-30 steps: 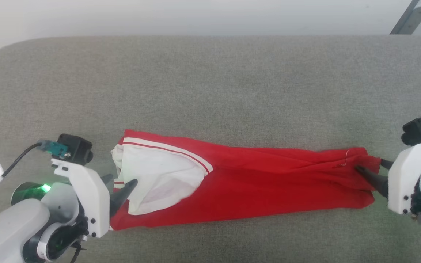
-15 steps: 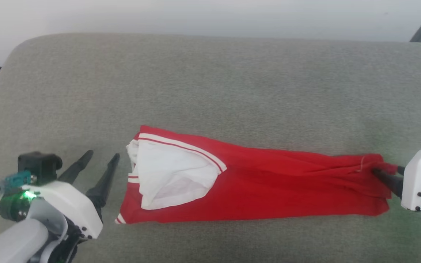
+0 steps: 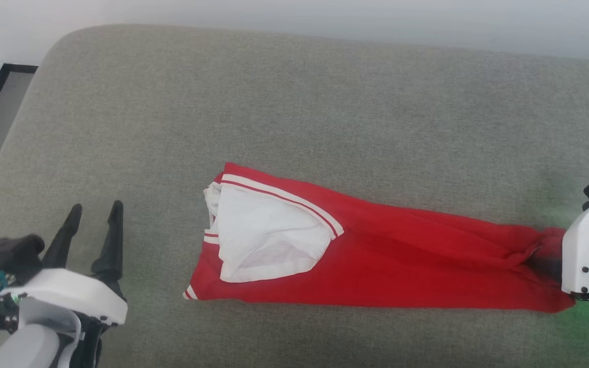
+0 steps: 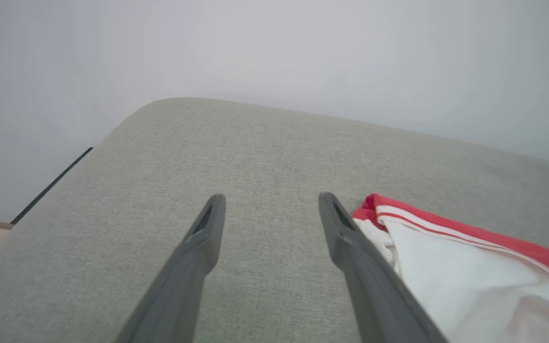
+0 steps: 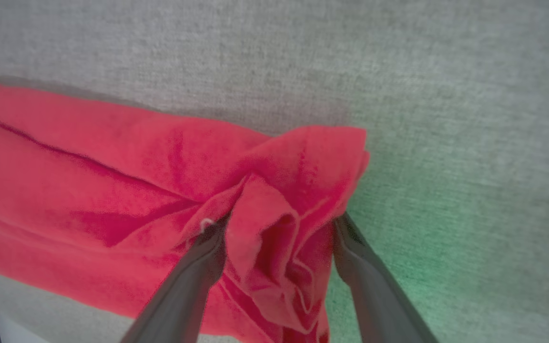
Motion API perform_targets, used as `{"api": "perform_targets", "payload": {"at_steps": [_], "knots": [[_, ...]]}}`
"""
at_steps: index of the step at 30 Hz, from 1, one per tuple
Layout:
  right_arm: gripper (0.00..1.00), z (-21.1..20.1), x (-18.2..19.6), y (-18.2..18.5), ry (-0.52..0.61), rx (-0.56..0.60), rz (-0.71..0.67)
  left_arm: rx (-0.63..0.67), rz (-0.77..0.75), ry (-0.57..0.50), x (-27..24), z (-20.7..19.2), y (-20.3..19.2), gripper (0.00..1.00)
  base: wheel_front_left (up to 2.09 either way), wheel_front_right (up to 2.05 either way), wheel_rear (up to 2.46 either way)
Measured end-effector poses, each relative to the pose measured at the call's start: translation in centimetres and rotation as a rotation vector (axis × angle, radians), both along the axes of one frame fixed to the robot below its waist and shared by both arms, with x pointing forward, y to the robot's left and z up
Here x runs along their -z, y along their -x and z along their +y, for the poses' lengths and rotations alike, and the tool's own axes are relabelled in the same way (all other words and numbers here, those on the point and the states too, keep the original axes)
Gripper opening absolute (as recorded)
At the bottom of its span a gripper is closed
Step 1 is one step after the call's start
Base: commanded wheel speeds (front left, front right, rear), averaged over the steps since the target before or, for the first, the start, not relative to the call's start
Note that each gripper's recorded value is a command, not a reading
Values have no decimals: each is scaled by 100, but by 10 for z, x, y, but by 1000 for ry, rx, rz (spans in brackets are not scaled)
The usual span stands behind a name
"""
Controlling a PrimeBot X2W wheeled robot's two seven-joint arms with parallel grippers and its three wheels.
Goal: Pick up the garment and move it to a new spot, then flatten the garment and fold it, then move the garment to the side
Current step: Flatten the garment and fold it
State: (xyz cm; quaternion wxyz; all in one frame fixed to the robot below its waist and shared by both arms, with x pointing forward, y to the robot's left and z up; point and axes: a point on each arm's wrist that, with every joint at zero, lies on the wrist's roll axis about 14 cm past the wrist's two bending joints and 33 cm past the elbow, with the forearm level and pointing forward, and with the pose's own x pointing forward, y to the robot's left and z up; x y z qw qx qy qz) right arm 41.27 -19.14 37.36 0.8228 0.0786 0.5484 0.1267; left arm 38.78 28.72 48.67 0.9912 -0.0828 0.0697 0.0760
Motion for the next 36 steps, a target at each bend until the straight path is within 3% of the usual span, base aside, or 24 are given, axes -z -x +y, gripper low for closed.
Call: {"api": "perform_targets", "payload": {"at_steps": [1,7,11,31,36], "knots": [[0,2,1,0,1,-12,5,-18,-10,12,1,3,3,100,0,0,0],[0,25,-9,-6,-133,-5,-2,-83,-32,45,12,15,20,100,0,0,0],[0,19,-19,-9,-151,9,-32,-95,-61,38,11,19,22,100,0,0,0],[0,-141,-51,-21,82,372,-186,12,-100,37,17,-10,-6,100,0,0,0],[0,-153,-53,-22,96,417,-212,44,-94,43,22,-19,-12,100,0,0,0]]}}
